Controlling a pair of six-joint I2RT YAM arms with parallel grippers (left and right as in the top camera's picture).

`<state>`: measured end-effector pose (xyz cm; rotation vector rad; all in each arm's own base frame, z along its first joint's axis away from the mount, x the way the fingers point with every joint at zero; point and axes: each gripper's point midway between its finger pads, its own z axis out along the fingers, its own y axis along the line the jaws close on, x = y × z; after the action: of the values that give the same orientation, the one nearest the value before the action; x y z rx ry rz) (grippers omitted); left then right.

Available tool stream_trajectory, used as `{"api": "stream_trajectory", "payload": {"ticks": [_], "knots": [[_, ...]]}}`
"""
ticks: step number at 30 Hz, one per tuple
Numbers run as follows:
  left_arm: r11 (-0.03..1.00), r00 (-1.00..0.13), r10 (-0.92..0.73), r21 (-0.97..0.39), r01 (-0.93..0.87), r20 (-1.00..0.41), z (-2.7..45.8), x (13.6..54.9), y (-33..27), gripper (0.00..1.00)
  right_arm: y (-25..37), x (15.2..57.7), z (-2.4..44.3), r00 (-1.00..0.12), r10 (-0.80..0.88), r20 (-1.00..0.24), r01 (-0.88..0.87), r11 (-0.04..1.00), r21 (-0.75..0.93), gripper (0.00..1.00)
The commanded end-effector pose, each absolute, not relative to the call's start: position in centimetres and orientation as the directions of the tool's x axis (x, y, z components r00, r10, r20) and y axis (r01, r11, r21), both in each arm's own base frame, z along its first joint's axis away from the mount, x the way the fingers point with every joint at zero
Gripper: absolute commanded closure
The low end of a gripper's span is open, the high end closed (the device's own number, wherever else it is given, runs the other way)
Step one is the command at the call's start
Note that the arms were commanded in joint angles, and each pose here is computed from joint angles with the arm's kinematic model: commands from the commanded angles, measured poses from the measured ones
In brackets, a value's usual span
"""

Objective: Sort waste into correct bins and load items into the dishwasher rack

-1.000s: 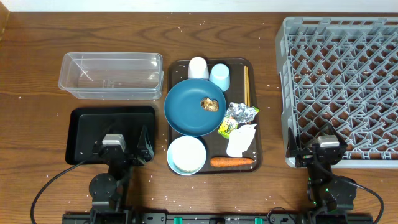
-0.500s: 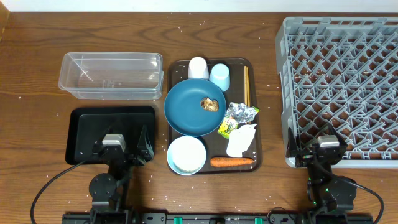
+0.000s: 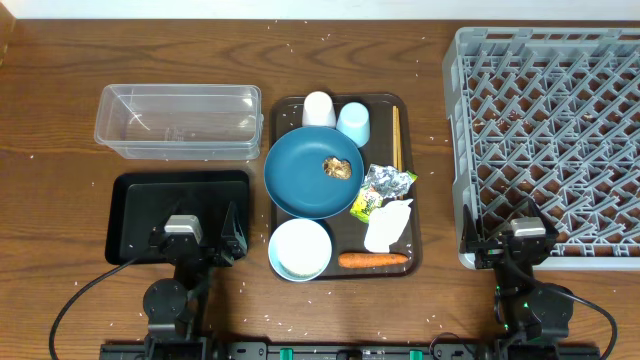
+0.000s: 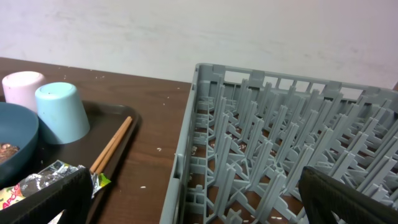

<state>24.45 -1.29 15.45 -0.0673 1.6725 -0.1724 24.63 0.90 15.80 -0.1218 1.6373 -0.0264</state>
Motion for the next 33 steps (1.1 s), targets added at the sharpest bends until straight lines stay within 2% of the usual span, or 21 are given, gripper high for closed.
{"api": "stream_trajectory", "payload": {"ticks": [1,24,29,33], "knots": [[0.986,-0.154,-0.14,-0.152,0.069,-0.978,14.0,24.4,-1.6,0.02,0.5,24.6,15.6,-0.074,-0.101,-0.992,-0.045,0.994,-0.098,0.01],[0.986,-0.151,-0.142,-0.154,0.071,-0.978,14.0,24.4,-1.6,0.02,0.5,24.6,15.6,-0.074,-0.101,-0.992,-0.045,0.994,-0.098,0.01],[0.942,-0.182,-0.24,-0.275,0.195,-0.953,14.4,24.0,-4.1,0.02,0.5,24.6,15.6,-0.074,-0.101,-0.992,-0.045,0.994,-0.098,0.01],[0.823,-0.286,-0.384,-0.466,0.325,-0.878,14.7,22.9,-7.3,0.02,0.5,24.6,15.6,-0.074,-0.101,-0.992,-0.045,0.994,-0.098,0.01]]}}
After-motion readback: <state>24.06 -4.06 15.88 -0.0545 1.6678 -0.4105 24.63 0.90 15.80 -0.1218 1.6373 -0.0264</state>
